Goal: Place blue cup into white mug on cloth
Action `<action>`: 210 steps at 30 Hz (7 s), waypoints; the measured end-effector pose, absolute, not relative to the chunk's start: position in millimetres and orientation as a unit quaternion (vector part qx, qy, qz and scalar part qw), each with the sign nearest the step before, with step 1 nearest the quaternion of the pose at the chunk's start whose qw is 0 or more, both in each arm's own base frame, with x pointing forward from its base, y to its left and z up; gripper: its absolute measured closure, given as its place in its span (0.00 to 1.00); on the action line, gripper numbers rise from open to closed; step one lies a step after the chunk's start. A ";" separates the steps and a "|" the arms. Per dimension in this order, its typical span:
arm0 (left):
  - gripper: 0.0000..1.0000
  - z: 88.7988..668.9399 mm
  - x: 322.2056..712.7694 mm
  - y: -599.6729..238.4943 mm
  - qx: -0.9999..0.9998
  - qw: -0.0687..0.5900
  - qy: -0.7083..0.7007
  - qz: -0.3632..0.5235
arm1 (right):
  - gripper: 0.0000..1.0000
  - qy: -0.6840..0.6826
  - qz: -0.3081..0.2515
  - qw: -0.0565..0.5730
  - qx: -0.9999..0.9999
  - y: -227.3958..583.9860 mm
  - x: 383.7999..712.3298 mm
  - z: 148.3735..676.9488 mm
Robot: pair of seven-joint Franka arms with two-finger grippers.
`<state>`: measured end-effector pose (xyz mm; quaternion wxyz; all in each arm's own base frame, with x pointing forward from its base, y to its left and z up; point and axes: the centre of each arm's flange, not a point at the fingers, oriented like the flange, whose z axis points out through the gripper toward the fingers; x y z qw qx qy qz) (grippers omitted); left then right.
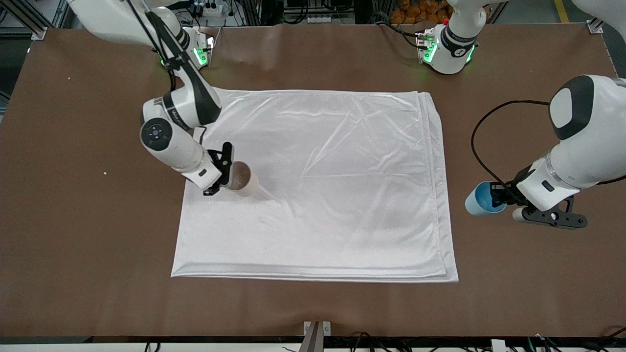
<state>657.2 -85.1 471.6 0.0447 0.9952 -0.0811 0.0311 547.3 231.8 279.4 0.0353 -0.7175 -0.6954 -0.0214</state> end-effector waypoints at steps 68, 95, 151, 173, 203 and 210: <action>0.96 476.5 603.0 -277.2 0.996 0.084 -0.023 -0.003 | 0.22 -0.571 -0.013 -0.019 -0.821 441.8 490.3 217.4; 0.96 430.3 538.2 -426.8 0.994 0.094 0.059 -0.012 | 0.00 -0.484 -0.007 -0.069 -0.873 323.5 542.0 444.4; 0.69 291.8 501.5 -509.0 0.998 0.070 0.007 -0.001 | 0.00 -0.174 -0.003 -0.044 -0.984 17.6 565.3 617.2; 0.00 414.0 541.6 -460.0 0.994 0.069 0.046 0.077 | 0.00 -0.015 -0.010 -0.003 -1.000 -3.7 565.7 617.5; 0.00 575.6 602.1 -232.5 0.994 -0.016 0.057 0.096 | 0.00 0.030 -0.019 -0.003 -0.999 -41.3 568.0 606.8; 0.00 582.6 620.1 -168.4 0.995 0.004 0.039 0.087 | 0.00 0.028 -0.019 -0.003 -0.999 -38.8 568.1 607.0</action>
